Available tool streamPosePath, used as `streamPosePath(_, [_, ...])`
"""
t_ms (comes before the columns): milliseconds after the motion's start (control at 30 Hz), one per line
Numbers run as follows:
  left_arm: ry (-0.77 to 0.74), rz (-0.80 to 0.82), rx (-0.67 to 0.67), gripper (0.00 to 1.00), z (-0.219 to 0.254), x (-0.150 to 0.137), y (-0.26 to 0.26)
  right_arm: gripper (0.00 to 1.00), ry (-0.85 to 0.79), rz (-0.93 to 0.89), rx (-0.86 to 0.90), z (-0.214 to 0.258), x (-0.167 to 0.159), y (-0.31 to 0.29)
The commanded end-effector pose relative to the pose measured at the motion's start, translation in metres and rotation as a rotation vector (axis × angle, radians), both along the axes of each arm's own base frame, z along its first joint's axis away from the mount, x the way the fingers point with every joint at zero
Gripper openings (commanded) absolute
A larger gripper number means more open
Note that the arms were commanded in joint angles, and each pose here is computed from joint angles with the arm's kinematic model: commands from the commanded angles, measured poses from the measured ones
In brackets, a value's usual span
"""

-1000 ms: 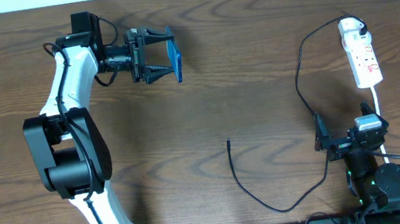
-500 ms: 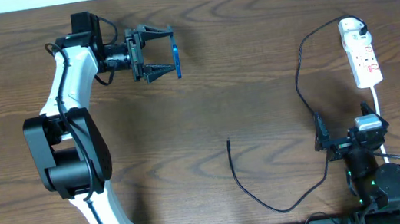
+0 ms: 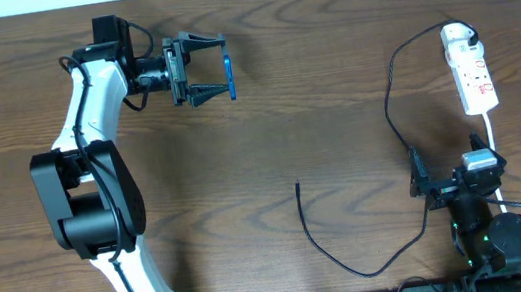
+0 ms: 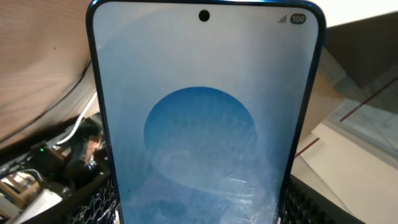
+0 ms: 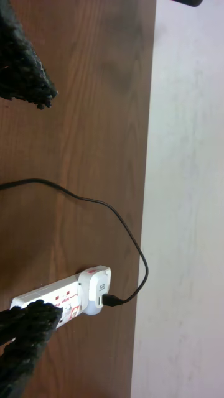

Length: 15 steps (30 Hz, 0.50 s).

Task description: Plug charger to phone and switch on socket

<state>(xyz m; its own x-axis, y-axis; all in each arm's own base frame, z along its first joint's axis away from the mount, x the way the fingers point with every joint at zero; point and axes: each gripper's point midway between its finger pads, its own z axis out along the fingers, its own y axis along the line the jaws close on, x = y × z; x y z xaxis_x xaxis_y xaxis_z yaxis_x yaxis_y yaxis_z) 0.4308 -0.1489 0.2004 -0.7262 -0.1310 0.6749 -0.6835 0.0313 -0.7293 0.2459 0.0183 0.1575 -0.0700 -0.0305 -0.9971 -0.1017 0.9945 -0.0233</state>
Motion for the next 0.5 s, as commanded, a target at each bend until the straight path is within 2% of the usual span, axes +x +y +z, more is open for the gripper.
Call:
streamPosePath(0, [0.004, -0.005, -0.058, 0.07, 0.03, -0.0064, 0.0002, 0.99, -0.001, -0.002, 0.014, 0.0002, -0.0004, 0.0])
streamPosePath(467, [0.055, 0.011, -0.019, 0.07, 0.0228, -0.0045, 0.0009, 0.99, -0.001, -0.003, 0.014, 0.0002, -0.0004, -0.0001])
